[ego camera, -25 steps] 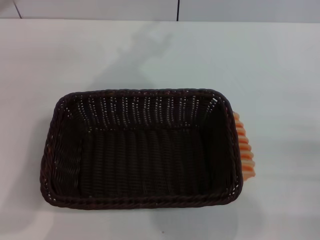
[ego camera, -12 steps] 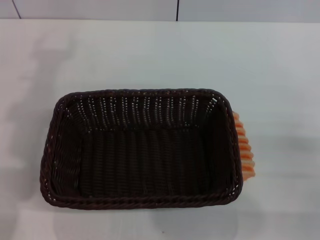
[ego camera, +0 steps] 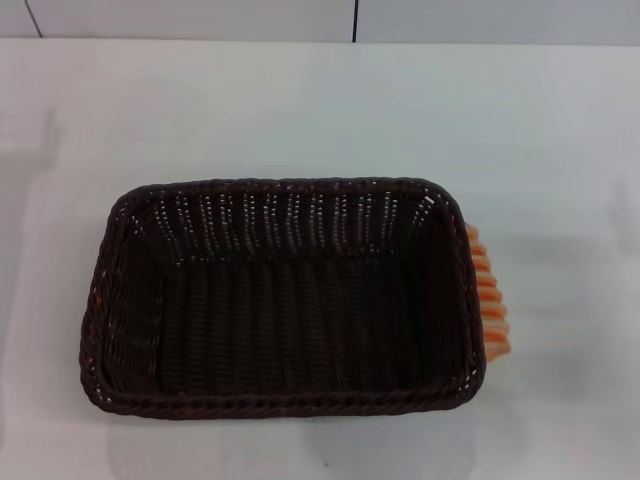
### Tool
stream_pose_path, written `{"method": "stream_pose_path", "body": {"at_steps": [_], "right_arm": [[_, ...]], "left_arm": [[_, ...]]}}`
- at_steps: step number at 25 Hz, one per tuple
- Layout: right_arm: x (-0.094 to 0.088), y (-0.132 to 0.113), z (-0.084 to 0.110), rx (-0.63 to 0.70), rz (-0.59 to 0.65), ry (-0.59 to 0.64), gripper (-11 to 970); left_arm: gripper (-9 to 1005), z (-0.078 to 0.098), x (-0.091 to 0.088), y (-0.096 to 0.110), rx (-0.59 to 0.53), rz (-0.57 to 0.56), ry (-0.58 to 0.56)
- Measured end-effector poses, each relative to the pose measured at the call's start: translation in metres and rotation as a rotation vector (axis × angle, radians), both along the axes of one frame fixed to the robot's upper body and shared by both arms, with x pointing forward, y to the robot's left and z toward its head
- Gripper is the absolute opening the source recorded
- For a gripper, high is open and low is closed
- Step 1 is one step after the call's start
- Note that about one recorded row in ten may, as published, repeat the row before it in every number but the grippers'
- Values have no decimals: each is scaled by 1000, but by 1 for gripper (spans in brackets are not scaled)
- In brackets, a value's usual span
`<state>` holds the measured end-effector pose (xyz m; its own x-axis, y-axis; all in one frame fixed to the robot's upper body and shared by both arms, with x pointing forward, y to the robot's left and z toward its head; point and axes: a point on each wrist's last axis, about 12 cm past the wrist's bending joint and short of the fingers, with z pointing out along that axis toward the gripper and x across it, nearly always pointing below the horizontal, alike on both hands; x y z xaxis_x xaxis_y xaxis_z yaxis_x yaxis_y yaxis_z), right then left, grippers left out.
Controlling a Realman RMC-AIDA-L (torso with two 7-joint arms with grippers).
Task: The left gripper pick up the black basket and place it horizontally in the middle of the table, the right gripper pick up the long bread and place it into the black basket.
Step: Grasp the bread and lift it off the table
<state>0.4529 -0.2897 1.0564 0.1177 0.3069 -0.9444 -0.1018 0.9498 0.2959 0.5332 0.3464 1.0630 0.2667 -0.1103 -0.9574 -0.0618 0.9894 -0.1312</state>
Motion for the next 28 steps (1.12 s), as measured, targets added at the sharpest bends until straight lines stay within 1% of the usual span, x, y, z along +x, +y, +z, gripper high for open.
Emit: {"method": "stream_pose_path", "body": {"at_steps": [3,5,7,10,11,12,15,18,22,26,28], "right_arm": [[14,3,14,25,41,116,688],[27,5,22,29,76,222,687],[41,8,30,26,125,364,686],[49,18,36,22,203,532,685],[53,24,42,16,244,612,684],[53,24,42,16,244,612,684],[56,32,49,-10,290,731,683],[55,39,53,-38,339,803,682],[54,51,56,-32,417,841,683],[52,67,59,-56,487,858,683],[51,71,61,-59,506,867,684]], "left_arm": [[735,-2,-3,3,31,19,8],[735,-3,-4,3,42,26,11],[735,-4,-3,4,53,30,17],[735,-5,-1,4,65,34,30],[735,-5,-1,4,68,35,32],[735,-5,0,3,72,36,35],[735,-5,2,2,82,34,40],[735,-5,4,0,88,32,42],[735,-6,5,0,94,33,50],[735,-6,5,-1,101,28,52],[736,-6,5,-1,104,27,52]]}}
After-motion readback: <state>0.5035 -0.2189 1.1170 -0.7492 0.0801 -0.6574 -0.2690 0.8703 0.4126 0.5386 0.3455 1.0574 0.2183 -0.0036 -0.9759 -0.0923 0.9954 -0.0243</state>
